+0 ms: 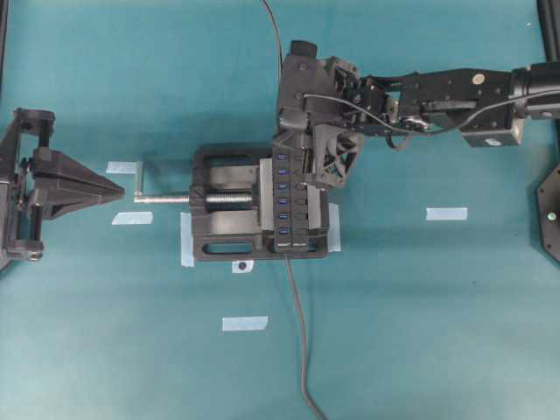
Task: Insert the USB into the center port of the fixed hub
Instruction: 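Pull the USB plug out of the end port with the right gripper, then carry the held plug along the hub to the center port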
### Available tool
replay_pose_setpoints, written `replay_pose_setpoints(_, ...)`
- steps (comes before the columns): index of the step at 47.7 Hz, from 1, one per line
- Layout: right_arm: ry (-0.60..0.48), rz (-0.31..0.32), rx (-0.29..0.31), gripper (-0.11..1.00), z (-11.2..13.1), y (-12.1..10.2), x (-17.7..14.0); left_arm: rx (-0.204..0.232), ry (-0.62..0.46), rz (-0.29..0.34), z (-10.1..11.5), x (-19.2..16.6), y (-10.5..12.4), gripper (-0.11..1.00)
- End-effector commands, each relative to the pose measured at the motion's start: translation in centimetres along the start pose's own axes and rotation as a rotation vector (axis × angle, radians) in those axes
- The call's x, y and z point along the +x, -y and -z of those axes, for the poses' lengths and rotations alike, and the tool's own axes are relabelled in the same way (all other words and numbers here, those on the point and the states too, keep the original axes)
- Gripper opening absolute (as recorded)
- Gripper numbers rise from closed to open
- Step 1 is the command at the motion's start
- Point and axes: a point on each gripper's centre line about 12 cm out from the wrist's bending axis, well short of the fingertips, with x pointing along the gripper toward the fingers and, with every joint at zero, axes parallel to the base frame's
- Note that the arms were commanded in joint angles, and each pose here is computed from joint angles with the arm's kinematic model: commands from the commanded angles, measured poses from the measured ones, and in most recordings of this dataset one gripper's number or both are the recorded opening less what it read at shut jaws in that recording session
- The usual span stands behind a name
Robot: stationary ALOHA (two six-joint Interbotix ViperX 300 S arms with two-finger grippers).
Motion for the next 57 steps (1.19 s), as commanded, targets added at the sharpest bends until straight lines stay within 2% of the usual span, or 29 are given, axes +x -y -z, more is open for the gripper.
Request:
replay_pose_setpoints(1, 0.066, -0.003, 0.006, 0.1, -2.1, -0.2, -1.6, -0.002, 0.008, 0.0, -0.3, 0.1, 0.0, 0.0)
replay_pose_setpoints(15, 0.099, -0.014, 0.012, 0.09, -2.8, -0.7, -2.7, -0.029, 0.003, 0.0, -0.1, 0.0, 0.0, 0.0)
replay_pose_setpoints(39, 0.087, -0.041, 0.002, 0.09, -3.1, -2.1, -3.4, -0.031, 0.0, 0.0, 0.0, 0.1, 0.0, 0.0)
replay_pose_setpoints(49, 0.097, -0.044, 0.036, 0.09, -3.4, -2.1, -3.9, -0.031, -0.003, 0.0, 0.1, 0.1, 0.0, 0.0)
replay_pose_setpoints(57, 0.106, -0.047, 0.036, 0.09, -3.6, -2.3, -4.4, -0.031, -0.003, 0.0, 0.1, 0.1, 0.0, 0.0)
